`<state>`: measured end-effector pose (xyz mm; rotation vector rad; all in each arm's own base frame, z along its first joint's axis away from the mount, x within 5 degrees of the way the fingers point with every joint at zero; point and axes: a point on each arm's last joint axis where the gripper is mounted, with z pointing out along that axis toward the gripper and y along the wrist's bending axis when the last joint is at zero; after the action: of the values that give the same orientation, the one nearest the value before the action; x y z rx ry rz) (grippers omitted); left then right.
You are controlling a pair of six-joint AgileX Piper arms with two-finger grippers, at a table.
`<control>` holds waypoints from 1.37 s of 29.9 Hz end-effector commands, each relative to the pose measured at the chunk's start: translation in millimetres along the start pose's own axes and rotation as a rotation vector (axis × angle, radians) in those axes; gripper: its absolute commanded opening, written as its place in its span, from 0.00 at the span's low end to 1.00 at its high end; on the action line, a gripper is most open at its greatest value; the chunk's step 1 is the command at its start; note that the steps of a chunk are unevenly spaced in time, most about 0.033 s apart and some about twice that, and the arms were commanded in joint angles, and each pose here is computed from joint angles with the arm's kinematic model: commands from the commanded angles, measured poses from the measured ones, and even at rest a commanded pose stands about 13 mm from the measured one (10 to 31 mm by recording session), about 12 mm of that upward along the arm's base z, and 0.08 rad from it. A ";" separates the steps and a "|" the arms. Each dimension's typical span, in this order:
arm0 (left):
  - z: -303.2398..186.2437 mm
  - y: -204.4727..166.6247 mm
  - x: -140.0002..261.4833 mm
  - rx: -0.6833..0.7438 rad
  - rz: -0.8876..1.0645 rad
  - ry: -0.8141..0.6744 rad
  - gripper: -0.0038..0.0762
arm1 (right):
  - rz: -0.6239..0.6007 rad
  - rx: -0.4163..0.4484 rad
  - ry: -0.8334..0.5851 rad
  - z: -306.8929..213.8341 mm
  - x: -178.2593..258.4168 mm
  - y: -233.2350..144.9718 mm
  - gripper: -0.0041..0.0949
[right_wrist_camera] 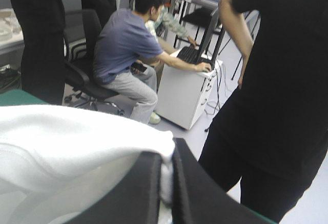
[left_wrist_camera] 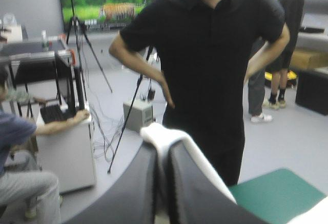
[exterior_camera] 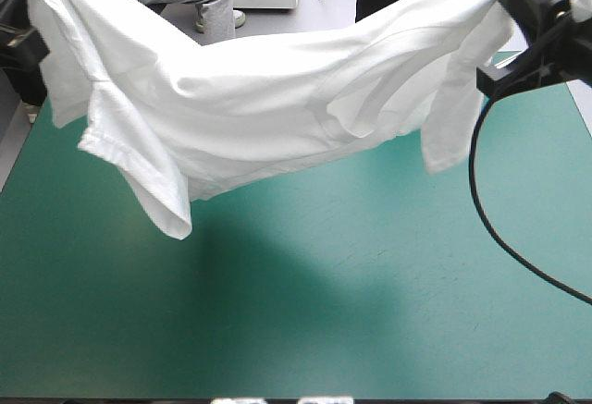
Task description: Fold the cloth
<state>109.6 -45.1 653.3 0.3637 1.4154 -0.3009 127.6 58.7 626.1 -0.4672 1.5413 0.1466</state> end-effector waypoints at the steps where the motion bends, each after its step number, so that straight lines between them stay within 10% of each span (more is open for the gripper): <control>1: -35.4 -8.1 -32.4 0.026 0.007 -0.237 0.03 | -0.010 0.058 -0.186 -31.1 -23.5 -10.2 0.02; 12: -23.2 -10.1 0.2 0.058 0.040 -0.014 0.03 | -0.011 0.081 -0.024 -32.0 -5.3 -12.0 0.02; 28: 139.4 11.0 246.6 -0.156 -0.110 0.786 0.03 | 0.058 0.052 0.566 119.3 177.6 36.8 0.02; 41: 240.0 43.8 332.4 -0.208 -0.111 0.842 0.03 | 0.279 0.142 0.730 248.2 275.6 -16.8 0.02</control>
<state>378.1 -102.1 332.3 0.2617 2.4103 -0.0747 358.3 92.5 330.7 -0.2196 2.4239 0.0532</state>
